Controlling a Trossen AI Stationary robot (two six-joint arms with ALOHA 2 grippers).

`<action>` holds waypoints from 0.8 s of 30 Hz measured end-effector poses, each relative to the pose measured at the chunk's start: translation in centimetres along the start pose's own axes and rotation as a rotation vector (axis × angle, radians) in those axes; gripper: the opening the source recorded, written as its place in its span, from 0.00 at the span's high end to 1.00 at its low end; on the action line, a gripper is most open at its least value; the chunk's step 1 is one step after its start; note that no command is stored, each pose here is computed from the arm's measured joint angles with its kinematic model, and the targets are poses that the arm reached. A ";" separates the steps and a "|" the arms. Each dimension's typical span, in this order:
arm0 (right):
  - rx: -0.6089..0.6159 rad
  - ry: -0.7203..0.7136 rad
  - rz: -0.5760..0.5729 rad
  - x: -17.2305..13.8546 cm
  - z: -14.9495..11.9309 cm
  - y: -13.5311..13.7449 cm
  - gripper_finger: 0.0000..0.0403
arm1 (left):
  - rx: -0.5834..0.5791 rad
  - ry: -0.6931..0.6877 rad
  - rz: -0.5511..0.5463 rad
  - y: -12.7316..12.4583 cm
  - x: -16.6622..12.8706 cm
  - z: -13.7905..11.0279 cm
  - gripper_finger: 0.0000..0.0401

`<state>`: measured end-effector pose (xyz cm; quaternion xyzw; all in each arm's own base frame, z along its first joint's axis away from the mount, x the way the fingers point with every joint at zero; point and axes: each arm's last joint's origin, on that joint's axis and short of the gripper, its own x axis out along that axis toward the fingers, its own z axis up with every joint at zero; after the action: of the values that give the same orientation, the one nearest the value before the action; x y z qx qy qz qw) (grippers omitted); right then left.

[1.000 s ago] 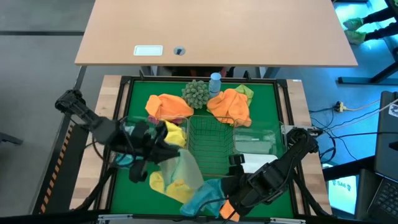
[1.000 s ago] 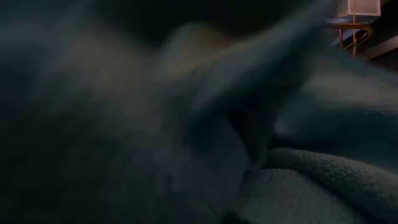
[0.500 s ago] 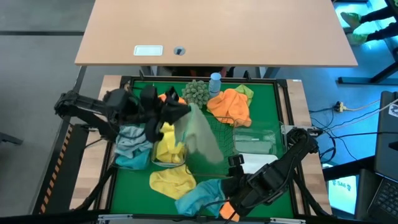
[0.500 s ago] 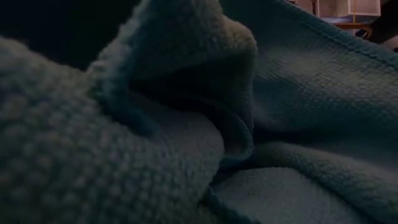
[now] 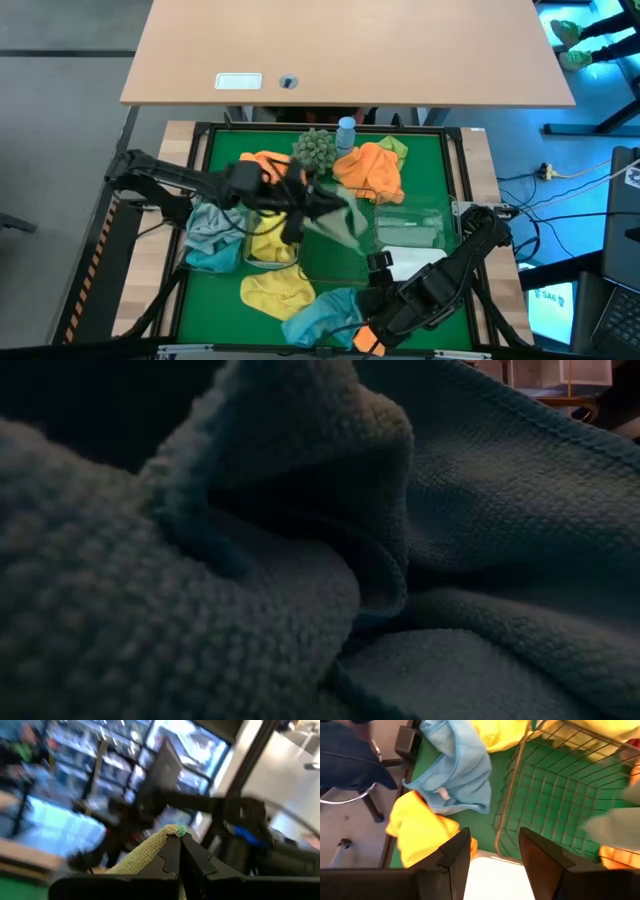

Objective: Sort microfiber towel by color & place in baskets
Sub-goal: Put the bottom left green microfiber cloth into the black wire basket

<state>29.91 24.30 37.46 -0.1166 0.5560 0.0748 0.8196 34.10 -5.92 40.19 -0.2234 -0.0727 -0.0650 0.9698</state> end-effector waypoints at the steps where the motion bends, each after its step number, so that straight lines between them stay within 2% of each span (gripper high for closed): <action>1: 0.000 0.003 0.008 0.0 0.0 0.0 0.58 | -0.017 0.030 -0.015 0.1 0.3 -0.6 1.00; 5: 0.001 0.009 0.025 0.0 0.0 0.1 0.58 | -0.033 0.151 -0.039 0.1 1.2 -3.0 1.00; 8: 0.017 0.010 0.029 0.0 0.0 0.1 0.58 | -0.023 0.254 0.000 0.2 1.3 -4.6 1.00; 14: 0.087 0.007 0.042 0.0 0.1 0.2 0.58 | 0.092 0.450 0.222 1.8 0.6 -7.1 1.00; 18: 0.121 -0.002 0.096 0.0 0.3 0.4 0.58 | 0.170 0.557 0.388 2.9 0.0 -8.6 1.00; 24: 0.137 -0.034 0.175 -0.2 0.5 1.5 0.58 | 0.213 0.662 0.482 4.5 0.5 -11.2 1.00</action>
<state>29.92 25.85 37.72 -0.0102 0.5538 0.1099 0.8253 36.55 -6.94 28.42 -0.0996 0.2910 0.1034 0.9459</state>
